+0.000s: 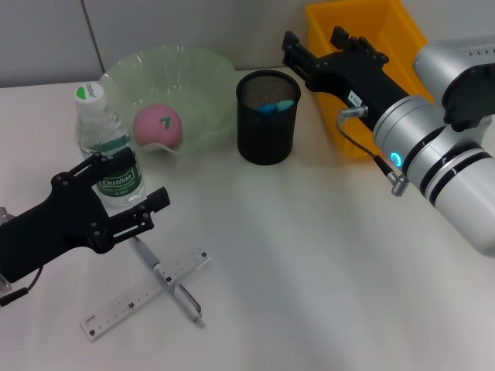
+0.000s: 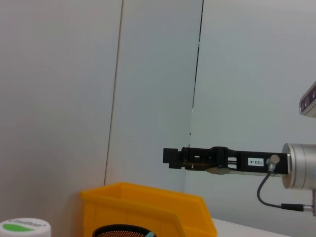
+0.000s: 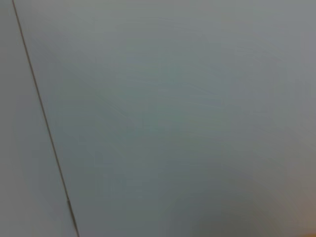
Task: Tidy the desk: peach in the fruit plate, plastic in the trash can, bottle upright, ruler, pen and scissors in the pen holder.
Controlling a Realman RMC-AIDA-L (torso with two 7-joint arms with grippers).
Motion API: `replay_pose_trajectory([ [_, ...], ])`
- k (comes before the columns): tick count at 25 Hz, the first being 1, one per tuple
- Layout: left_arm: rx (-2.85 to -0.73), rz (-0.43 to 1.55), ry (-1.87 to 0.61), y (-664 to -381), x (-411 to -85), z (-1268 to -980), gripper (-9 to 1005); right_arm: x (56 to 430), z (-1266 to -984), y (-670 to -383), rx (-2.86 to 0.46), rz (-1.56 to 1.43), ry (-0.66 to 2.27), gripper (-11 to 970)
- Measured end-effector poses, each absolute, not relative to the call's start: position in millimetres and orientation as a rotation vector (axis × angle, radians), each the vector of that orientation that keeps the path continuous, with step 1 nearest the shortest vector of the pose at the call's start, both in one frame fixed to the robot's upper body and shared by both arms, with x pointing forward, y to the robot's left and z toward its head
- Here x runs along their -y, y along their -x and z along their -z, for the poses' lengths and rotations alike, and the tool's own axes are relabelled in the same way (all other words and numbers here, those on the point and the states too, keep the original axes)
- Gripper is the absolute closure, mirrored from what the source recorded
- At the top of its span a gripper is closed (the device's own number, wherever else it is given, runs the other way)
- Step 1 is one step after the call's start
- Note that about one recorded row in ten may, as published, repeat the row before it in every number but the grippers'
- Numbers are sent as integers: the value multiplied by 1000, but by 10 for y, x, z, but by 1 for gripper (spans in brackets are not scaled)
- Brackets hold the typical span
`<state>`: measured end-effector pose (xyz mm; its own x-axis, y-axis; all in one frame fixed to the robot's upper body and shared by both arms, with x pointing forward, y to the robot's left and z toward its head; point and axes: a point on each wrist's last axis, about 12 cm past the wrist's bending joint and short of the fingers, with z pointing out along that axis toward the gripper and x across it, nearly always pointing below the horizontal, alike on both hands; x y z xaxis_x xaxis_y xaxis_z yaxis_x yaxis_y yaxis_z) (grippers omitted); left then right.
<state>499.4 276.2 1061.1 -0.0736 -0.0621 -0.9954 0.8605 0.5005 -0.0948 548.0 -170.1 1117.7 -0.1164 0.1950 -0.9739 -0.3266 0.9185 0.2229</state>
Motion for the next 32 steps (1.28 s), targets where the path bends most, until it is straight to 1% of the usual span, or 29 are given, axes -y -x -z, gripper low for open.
replay_pose_trajectory([
  [6,-1445,888,-743,-4997,-2764,-10615,158,1661,-11335,-5448,-1661,-501,96,179],
  [12,-1444,881,-748,-5019,-2765,-10629,158,1673,-11645,-5503,-1698,-549,134,181],
  [13,-1443,877,-750,-5031,-2772,-10641,158,1686,-11753,-5533,-1715,-558,162,181],
  [14,-1443,877,-750,-5031,-2772,-10641,159,1686,-11753,-5533,-1715,-558,162,182],
  [17,-1442,874,-748,-5038,-2777,-10648,159,1703,-11907,-5580,-1746,-571,209,183],
  [18,-1439,872,-747,-5045,-2777,-10654,159,1729,-12015,-5614,-1775,-590,233,183],
  [19,-1439,872,-747,-5045,-2777,-10654,159,1729,-12015,-5614,-1775,-590,233,183],
  [24,-1437,870,-747,-5060,-2774,-10664,159,1819,-12232,-5668,-1846,-716,325,182],
  [28,-1435,867,-747,-5068,-2774,-10669,159,1945,-12326,-5681,-1855,-839,434,182],
  [32,-1435,864,-736,-5068,-2779,-10669,159,2136,-12275,-5625,-1869,-945,575,183],
])
